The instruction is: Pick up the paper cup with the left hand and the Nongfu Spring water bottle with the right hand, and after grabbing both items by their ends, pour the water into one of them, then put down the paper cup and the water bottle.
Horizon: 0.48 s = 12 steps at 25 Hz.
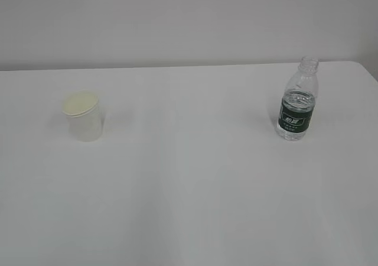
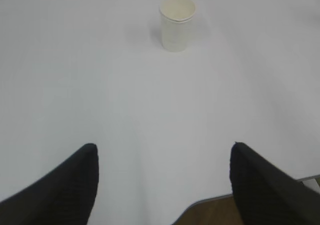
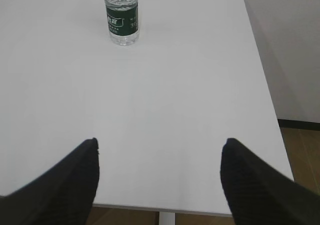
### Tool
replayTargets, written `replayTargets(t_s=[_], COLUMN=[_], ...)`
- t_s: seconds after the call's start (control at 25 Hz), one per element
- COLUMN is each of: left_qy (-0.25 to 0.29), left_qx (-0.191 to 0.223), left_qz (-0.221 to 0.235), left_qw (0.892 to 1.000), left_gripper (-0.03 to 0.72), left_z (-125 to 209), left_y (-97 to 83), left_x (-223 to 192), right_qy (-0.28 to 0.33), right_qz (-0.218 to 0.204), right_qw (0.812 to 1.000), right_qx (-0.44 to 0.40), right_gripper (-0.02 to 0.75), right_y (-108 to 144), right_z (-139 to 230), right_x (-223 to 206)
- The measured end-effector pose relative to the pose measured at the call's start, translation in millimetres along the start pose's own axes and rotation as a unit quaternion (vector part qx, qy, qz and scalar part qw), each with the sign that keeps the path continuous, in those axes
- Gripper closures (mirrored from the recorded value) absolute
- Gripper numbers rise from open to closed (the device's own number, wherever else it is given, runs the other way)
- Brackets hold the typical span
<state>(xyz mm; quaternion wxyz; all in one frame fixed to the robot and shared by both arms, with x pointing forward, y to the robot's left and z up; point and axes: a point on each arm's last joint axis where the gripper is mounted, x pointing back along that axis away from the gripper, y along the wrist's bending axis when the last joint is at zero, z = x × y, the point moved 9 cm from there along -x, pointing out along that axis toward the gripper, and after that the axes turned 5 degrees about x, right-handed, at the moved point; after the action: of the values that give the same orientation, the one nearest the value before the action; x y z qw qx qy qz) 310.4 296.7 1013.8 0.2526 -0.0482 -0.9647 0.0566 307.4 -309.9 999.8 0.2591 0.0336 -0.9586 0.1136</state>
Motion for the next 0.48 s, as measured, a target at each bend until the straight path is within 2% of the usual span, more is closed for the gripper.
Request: replayTargets(t_s=[0.48], left_qy=[0.0], left_qx=[0.0], left_qz=[0.0], left_qw=[1.0], left_gripper=[0.102], left_z=[0.0], left_y=[0.0], left_x=[0.0], right_qy=[0.0], right_qz=[0.0], right_qw=[1.0], right_qx=[0.0], right_gripper=[0.164], right_y=[0.0], right_z=[0.0], right_x=[0.0])
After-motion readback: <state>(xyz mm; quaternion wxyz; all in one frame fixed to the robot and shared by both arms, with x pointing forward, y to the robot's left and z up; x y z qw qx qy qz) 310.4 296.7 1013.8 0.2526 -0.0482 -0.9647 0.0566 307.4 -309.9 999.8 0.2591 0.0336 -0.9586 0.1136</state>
